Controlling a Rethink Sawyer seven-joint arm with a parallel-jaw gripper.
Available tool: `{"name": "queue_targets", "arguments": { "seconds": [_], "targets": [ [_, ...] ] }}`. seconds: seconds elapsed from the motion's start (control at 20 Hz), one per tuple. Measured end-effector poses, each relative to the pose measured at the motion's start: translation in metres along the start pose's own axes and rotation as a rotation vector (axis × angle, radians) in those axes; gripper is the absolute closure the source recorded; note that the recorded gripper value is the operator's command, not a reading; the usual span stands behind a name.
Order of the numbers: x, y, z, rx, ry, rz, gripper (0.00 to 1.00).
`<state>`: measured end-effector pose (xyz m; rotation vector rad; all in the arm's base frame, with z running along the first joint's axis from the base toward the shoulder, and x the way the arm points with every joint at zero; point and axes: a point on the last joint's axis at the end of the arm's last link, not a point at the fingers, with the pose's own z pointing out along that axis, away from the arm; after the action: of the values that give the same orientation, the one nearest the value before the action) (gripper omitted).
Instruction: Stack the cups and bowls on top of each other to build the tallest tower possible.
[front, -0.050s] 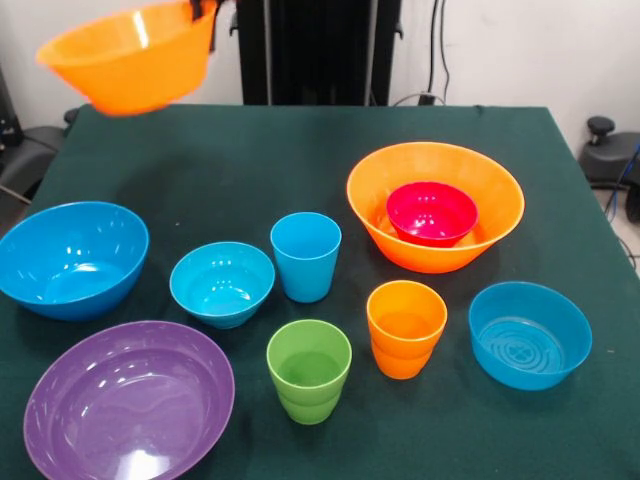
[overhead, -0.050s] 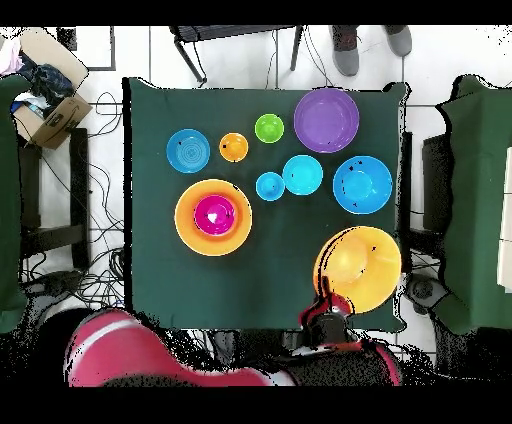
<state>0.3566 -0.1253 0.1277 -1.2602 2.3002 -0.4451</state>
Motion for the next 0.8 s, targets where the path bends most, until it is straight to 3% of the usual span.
{"name": "queue_targets", "arguments": {
  "seconds": [0.1,0.2,0.4,0.55,0.7,0.8],
  "targets": [
    [-0.022,-0.004,-0.020,-0.014,-0.010,-0.078,1.00],
    [-0.059,-0.003,-0.044,-0.030,-0.016,-0.155,1.00],
    [-0.109,0.008,-0.075,-0.049,-0.005,-0.201,1.00],
    [-0.151,0.014,-0.107,-0.062,0.011,-0.169,1.00],
    [-0.170,0.012,-0.122,-0.060,0.026,-0.120,1.00],
    [-0.191,0.006,-0.135,-0.040,0.040,-0.013,1.00]
  ]
}}
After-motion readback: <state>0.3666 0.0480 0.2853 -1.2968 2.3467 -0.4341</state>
